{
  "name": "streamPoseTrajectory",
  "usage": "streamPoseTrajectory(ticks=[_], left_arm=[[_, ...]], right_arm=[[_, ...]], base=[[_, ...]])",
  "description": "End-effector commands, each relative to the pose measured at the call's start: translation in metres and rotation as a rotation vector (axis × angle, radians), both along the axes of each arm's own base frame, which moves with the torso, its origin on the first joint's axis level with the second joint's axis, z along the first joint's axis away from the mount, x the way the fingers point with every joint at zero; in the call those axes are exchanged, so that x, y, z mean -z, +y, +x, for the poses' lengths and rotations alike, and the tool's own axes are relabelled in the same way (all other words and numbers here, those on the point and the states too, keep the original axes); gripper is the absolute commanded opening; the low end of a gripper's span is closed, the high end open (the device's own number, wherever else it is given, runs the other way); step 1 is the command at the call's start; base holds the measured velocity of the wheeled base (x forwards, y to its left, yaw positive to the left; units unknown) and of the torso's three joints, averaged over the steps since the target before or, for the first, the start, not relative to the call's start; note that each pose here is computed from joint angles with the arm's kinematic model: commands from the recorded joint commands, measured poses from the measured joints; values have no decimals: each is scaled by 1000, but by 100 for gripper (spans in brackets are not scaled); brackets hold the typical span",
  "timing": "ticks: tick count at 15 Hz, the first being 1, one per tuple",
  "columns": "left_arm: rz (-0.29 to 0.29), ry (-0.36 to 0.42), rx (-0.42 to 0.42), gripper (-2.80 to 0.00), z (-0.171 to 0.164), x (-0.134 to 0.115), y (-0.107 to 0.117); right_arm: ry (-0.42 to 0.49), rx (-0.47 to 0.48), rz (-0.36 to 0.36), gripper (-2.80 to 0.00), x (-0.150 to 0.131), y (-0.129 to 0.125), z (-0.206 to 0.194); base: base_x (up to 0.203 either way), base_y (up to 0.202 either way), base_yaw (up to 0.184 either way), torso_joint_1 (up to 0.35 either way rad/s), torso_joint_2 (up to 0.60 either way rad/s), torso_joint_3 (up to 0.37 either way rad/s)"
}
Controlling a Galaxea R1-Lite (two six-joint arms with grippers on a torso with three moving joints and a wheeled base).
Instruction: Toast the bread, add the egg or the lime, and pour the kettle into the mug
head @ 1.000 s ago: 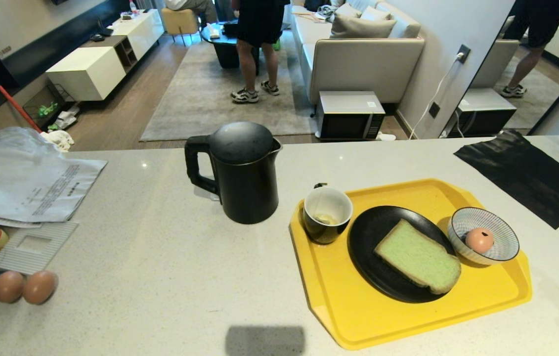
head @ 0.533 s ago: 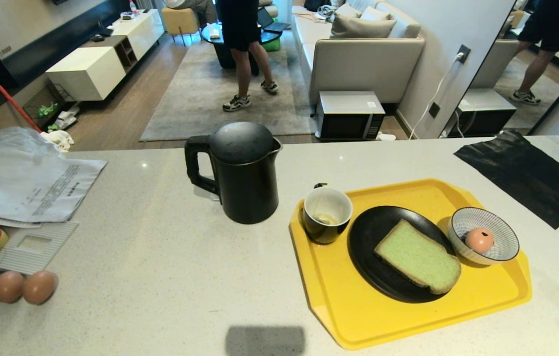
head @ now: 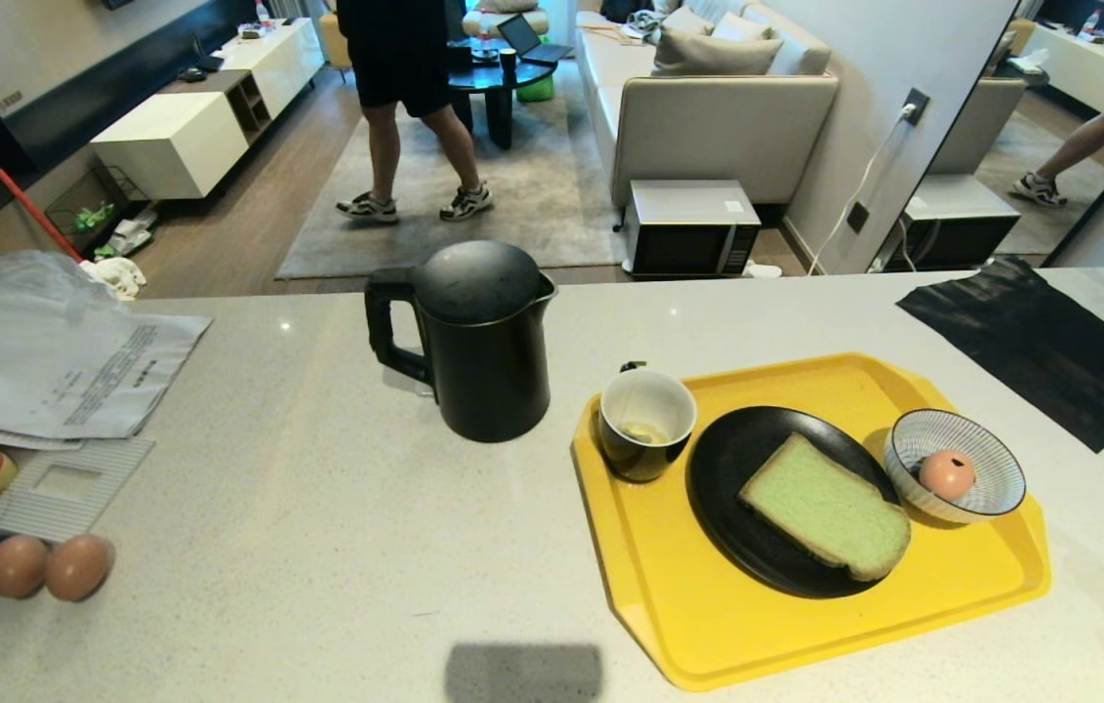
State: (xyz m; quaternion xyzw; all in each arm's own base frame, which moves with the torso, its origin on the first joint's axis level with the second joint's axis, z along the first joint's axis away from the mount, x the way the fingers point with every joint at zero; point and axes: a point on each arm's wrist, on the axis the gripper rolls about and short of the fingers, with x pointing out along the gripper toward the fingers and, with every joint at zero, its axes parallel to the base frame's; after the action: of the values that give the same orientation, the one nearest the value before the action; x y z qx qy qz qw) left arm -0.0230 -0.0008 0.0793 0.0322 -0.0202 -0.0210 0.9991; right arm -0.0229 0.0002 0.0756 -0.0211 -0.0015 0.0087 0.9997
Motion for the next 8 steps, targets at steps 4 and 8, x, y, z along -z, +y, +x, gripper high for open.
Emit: streamPoseTrajectory(ticks=[4, 8], left_arm=[[1, 16, 1, -280, 1, 5, 0], [1, 16, 0, -280, 1, 5, 0]], right_arm=[[1, -1, -1, -280, 0, 0, 0], [1, -1, -1, -280, 0, 0, 0]], base=[[0, 0, 0, 0, 0, 0], [0, 0, 0, 0, 0, 0]])
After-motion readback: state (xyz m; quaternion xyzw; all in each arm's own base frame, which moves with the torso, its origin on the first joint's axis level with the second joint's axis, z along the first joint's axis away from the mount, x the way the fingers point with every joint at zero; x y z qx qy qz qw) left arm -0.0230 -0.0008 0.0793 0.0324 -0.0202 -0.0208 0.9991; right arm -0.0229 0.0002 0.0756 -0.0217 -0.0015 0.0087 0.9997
